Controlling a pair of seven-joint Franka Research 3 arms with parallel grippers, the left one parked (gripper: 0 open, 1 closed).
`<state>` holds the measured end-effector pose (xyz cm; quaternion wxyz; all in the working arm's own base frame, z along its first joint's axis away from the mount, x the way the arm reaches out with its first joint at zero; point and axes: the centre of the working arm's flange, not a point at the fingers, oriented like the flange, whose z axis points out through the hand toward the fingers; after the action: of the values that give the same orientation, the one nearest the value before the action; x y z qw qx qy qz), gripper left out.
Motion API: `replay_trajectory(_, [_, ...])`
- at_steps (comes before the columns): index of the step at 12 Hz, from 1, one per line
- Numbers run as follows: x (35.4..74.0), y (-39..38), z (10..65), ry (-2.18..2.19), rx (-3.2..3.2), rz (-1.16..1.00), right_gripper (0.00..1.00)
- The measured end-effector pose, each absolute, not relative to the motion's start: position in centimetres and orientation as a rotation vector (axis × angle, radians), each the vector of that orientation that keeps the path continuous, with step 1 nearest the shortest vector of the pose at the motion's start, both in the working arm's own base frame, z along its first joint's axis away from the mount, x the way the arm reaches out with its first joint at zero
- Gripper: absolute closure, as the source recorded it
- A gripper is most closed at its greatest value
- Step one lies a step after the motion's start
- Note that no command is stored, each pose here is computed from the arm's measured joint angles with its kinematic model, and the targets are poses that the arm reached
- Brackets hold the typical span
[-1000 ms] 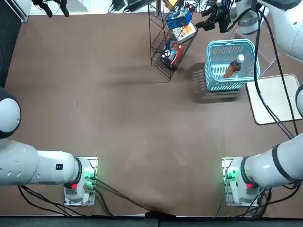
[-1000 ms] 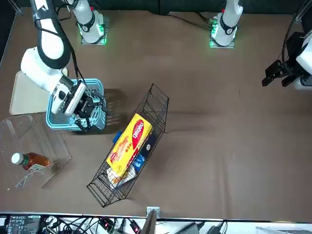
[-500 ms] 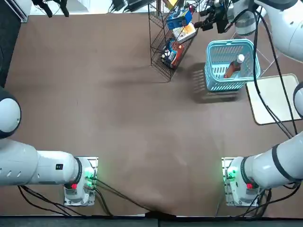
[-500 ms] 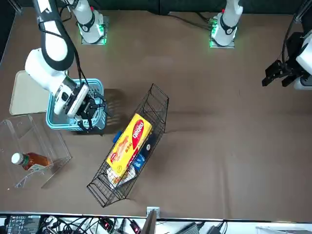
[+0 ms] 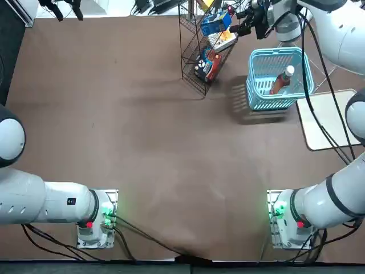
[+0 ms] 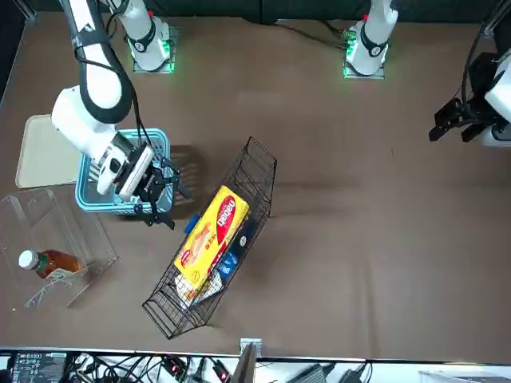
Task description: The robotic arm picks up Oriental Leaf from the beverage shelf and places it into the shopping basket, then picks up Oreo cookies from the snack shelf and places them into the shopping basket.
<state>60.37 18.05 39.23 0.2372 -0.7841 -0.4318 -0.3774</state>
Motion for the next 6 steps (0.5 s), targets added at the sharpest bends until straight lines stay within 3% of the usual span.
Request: replay_trajectory(6, [62.2,19.1,38.9,-1.183,-2.137,-1.051,0.00])
